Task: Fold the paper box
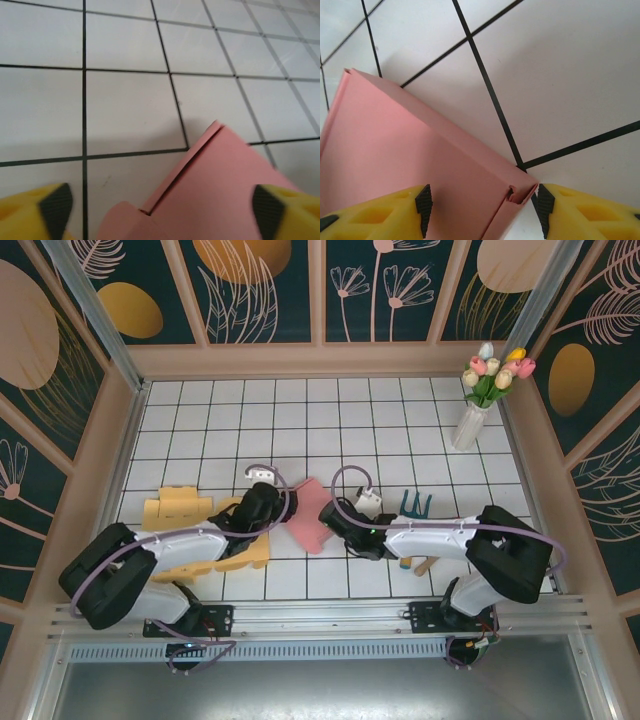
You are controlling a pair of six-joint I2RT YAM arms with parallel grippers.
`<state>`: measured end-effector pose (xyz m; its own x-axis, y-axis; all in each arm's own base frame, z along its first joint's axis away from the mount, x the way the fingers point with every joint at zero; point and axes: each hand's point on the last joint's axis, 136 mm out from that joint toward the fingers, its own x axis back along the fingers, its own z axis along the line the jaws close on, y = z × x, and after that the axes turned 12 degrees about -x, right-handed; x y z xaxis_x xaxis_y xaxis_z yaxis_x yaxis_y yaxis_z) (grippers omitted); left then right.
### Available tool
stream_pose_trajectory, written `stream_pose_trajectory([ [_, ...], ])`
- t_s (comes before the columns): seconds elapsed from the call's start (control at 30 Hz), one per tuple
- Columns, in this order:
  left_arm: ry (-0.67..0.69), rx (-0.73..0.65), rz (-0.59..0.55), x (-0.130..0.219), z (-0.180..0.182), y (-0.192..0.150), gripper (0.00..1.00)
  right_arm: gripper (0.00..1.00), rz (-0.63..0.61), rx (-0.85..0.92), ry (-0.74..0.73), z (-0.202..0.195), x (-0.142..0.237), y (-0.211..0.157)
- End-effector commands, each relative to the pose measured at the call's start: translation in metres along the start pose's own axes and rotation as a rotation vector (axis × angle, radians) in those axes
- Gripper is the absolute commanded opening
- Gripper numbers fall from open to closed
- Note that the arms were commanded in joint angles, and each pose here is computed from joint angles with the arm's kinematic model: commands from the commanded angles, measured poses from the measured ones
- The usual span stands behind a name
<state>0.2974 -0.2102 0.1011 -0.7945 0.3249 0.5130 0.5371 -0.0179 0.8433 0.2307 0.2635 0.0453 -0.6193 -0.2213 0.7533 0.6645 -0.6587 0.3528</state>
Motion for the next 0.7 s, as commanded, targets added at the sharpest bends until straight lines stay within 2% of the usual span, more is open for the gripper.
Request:
stream_pose_trajectory([
  [0.0,0.002,0.146,-0.053,0.013,0.003,0.014,0.99,0.6,0.015,0.034,-0.008,-0.001,-0.006,-0.002],
  [0.07,0.12,0.233,-0.014,0.019,0.021,0.014,0.99,0.6,0.011,0.045,-0.011,-0.003,-0.007,0.0],
  [0.13,0.165,0.17,0.055,0.021,0.023,0.013,0.99,0.6,0.007,0.064,-0.01,-0.004,-0.007,0.003],
  [0.27,0.06,0.088,0.169,0.01,0.003,-0.009,0.98,0.6,0.038,0.169,0.038,0.007,-0.007,0.003],
  [0.37,0.034,0.043,0.249,0.0,-0.004,-0.028,0.99,0.6,0.03,0.248,0.06,0.014,-0.004,0.006],
  [0.53,0.055,-0.007,0.3,-0.007,-0.002,-0.039,0.99,0.6,0.035,0.298,0.08,0.017,0.003,0.012],
  [0.67,0.01,-0.019,0.308,-0.008,-0.011,-0.039,0.99,0.6,0.036,0.323,0.092,0.018,0.005,0.017],
])
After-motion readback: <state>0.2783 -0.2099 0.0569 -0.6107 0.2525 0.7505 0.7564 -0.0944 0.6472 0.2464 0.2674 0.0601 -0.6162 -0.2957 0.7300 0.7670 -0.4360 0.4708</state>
